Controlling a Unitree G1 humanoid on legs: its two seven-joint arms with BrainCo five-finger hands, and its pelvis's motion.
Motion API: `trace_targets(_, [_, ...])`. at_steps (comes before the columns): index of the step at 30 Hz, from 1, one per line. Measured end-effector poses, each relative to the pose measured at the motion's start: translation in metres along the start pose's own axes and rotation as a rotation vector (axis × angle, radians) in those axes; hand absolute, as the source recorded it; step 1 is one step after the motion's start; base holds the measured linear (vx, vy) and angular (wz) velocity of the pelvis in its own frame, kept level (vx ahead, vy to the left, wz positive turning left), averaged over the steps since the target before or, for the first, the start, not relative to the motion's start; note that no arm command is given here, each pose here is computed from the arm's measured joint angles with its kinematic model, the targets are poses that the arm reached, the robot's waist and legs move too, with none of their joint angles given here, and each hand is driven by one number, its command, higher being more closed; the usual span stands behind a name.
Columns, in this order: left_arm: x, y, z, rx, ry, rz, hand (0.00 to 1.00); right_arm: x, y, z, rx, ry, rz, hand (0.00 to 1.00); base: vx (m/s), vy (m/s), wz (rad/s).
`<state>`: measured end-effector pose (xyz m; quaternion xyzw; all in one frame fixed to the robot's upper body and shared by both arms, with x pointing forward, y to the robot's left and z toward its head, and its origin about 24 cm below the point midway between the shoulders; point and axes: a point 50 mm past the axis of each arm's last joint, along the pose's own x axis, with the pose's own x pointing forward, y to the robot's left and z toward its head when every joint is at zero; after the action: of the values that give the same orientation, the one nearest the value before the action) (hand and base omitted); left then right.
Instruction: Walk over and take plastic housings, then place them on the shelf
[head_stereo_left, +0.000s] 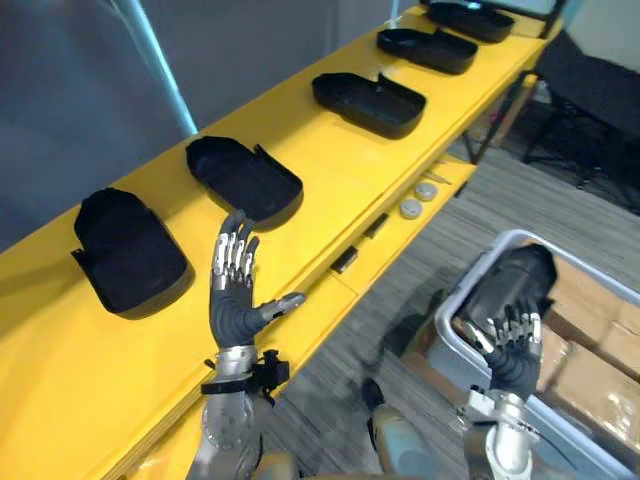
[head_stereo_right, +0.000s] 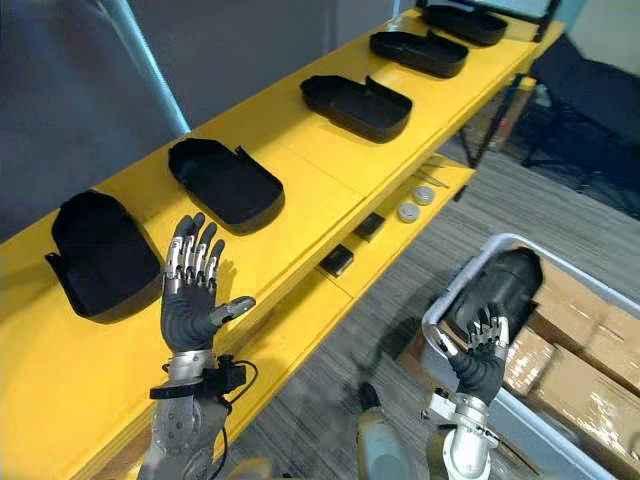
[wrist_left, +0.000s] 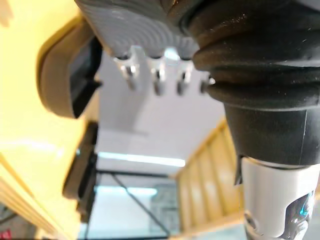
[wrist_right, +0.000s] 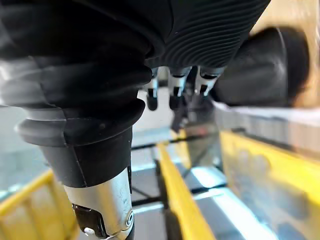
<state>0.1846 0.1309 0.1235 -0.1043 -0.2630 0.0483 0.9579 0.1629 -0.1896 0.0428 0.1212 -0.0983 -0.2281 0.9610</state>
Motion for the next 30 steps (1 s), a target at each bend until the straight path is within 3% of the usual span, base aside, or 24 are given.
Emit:
trace_targets(5, [-0.001, 0.013, -0.005, 0.039, 0.033, -0.03, 0.0, 0.008, 0.004, -0.006, 0.003, 0.022, -0.077, 0.0, -0.06, -0.145, -0.34])
trace_targets(10, [-0.003, 0.013, -0.023, -0.022, 0.125, -0.055, 0.0, -0.002, -0.013, -0.026, -0.084, 0.141, -0.147, 0.0, 0.04, -0.415, -0.64])
trace_targets(13, [0.001, 0.001, -0.037, -0.108, 0.169, -0.005, 0.0, 0.011, -0.028, -0.016, -0.192, 0.094, -0.12, 0.0, 0.04, -0.471, -0.61])
trace_targets(17, [0.007, -0.028, -0.039, -0.186, 0.169, -0.06, 0.0, 0.025, -0.048, -0.006, -0.254, 0.054, -0.139, 0.0, 0.02, -0.295, -0.11])
trace_targets(24, [-0.006, -0.043, -0.051, -0.2, 0.238, -0.205, 0.0, 0.041, -0.061, -0.022, -0.312, 0.106, -0.132, 0.0, -0.07, 0.027, 0.14])
trace_targets(30, [-0.009, -0.05, -0.048, -0.175, 0.231, -0.395, 0.0, 0.092, -0.036, -0.038, -0.309, 0.132, -0.159, 0.0, -0.13, 0.195, 0.03])
